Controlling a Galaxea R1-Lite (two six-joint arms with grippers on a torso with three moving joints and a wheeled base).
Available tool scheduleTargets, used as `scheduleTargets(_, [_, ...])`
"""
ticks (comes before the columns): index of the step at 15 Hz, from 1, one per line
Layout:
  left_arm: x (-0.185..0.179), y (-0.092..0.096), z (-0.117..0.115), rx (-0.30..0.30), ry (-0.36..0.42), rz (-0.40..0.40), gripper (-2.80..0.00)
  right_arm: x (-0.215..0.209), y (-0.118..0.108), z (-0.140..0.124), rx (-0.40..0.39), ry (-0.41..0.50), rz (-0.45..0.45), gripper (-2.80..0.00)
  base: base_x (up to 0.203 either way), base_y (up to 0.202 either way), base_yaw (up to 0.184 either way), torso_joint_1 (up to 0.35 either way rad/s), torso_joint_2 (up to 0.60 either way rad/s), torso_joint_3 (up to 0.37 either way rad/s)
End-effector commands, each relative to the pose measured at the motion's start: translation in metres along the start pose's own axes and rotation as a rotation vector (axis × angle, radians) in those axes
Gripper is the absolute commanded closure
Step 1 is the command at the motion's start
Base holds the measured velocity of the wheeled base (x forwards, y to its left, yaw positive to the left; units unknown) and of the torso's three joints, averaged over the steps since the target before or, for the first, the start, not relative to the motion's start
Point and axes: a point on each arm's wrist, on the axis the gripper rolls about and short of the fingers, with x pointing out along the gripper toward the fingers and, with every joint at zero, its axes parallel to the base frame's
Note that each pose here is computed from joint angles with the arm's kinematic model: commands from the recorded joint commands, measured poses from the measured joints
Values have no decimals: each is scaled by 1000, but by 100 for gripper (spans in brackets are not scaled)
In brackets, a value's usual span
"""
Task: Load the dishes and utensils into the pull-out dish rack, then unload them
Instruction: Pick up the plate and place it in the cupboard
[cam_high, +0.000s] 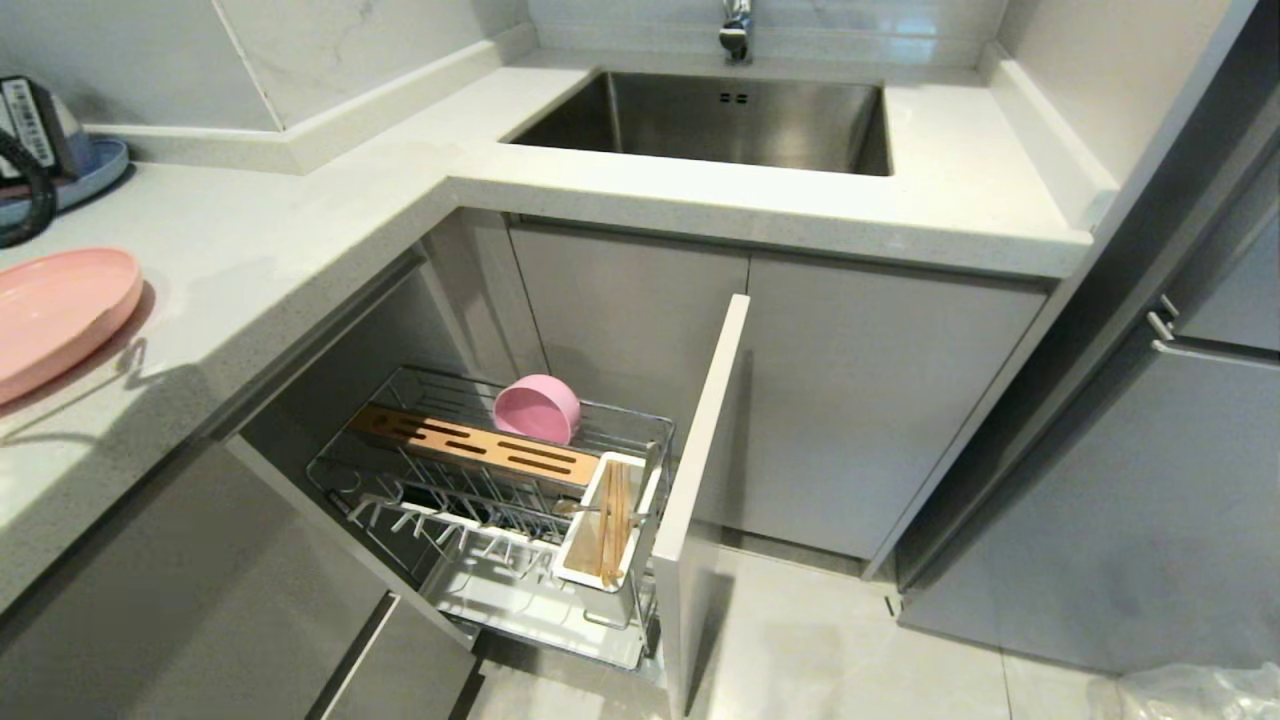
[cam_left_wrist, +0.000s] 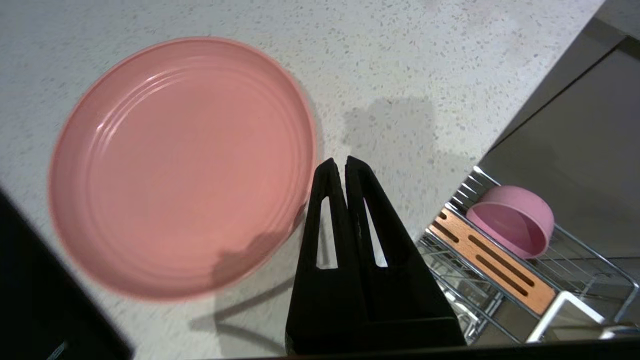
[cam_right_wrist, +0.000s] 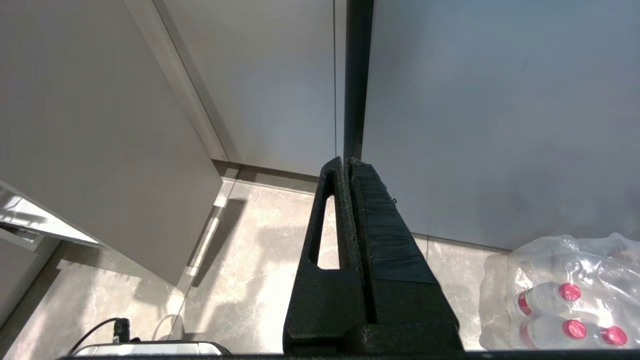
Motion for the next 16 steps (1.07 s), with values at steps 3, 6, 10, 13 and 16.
scheduleTargets(3, [54,-20,-12,51,93,60,0,0,0,0,0,1,0,0,0,0,0,0,0,0])
scheduleTargets(6, [74,-24,-14,61,94,146,0,0,0,0,0,1,0,0,0,0,0,0,0,0])
scheduleTargets(10, [89,-27,-9,27,50,153,-280,0,0,0,0,1,0,0,0,0,0,0,0,0])
scheduleTargets(13, [97,-27,-10,22,43,173,-280,0,0,0,0,1,0,0,0,0,0,0,0,0])
scheduleTargets(16, [105,-26,-12,27,55,193,-280,0,0,0,0,1,0,0,0,0,0,0,0,0])
